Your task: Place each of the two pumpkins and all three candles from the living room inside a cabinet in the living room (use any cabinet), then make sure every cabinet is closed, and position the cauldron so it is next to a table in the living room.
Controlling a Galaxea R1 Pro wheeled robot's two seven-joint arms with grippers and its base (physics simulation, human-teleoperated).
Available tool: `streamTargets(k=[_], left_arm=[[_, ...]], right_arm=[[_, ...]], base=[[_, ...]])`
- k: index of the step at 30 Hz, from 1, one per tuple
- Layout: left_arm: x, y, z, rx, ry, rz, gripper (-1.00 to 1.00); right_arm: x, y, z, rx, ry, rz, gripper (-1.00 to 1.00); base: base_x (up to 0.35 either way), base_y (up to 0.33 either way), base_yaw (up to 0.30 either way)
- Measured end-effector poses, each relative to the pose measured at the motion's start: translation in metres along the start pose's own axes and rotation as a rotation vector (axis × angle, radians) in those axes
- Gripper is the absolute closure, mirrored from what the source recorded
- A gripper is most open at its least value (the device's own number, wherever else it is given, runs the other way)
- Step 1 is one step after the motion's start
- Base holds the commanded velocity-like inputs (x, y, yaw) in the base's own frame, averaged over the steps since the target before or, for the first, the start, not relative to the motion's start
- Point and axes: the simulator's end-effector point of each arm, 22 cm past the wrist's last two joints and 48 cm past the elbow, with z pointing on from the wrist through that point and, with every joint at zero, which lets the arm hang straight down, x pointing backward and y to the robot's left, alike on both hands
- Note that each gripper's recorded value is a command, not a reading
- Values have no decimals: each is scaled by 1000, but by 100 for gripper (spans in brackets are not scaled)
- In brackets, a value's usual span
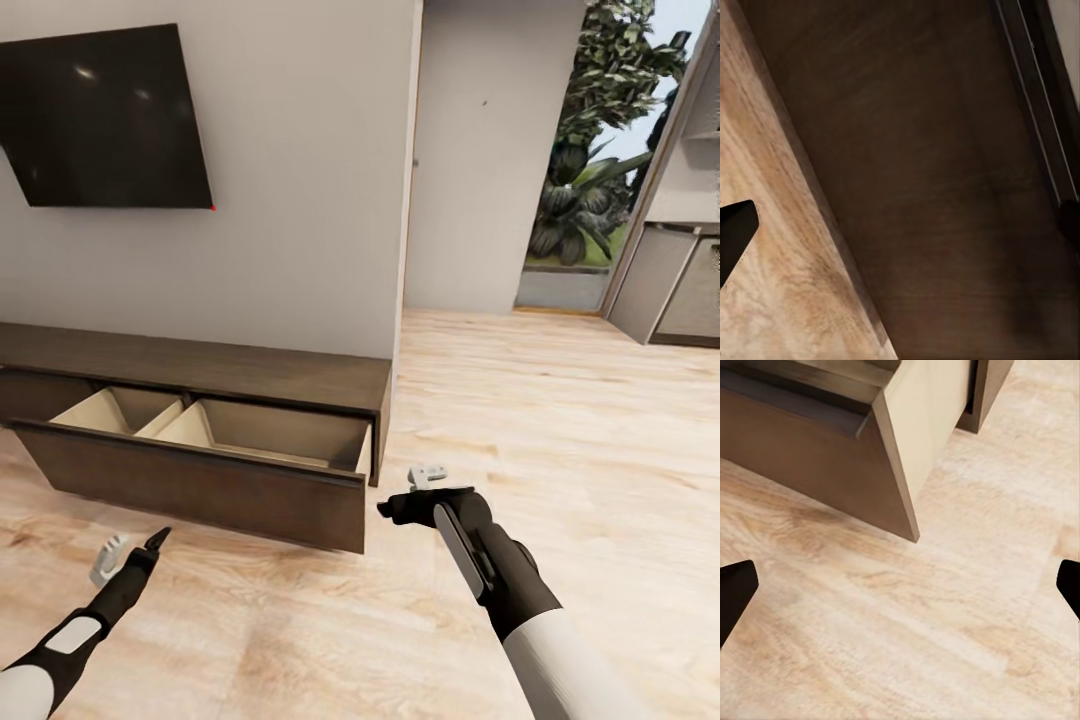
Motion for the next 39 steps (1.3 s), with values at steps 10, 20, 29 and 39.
streamTargets(k=[10, 20, 29, 39], left_arm=[[15, -7, -9, 2, 85, 124, -100], [17, -2, -18, -48, 97, 117, -100], [18, -10, -24, -48, 117, 175, -100], [18, -11, -30, -71, 125, 202, -100]], right_arm=[[-17, 4, -18, 5, -36, -14, -100], [-27, 9, -35, 4, -71, -21, -100], [-22, 11, -47, 9, -80, -23, -100], [-20, 9, -53, 16, -69, -26, -100]], base=[[0, 0, 1], [0, 0, 0], [0, 0, 0], [0, -98, 0]])
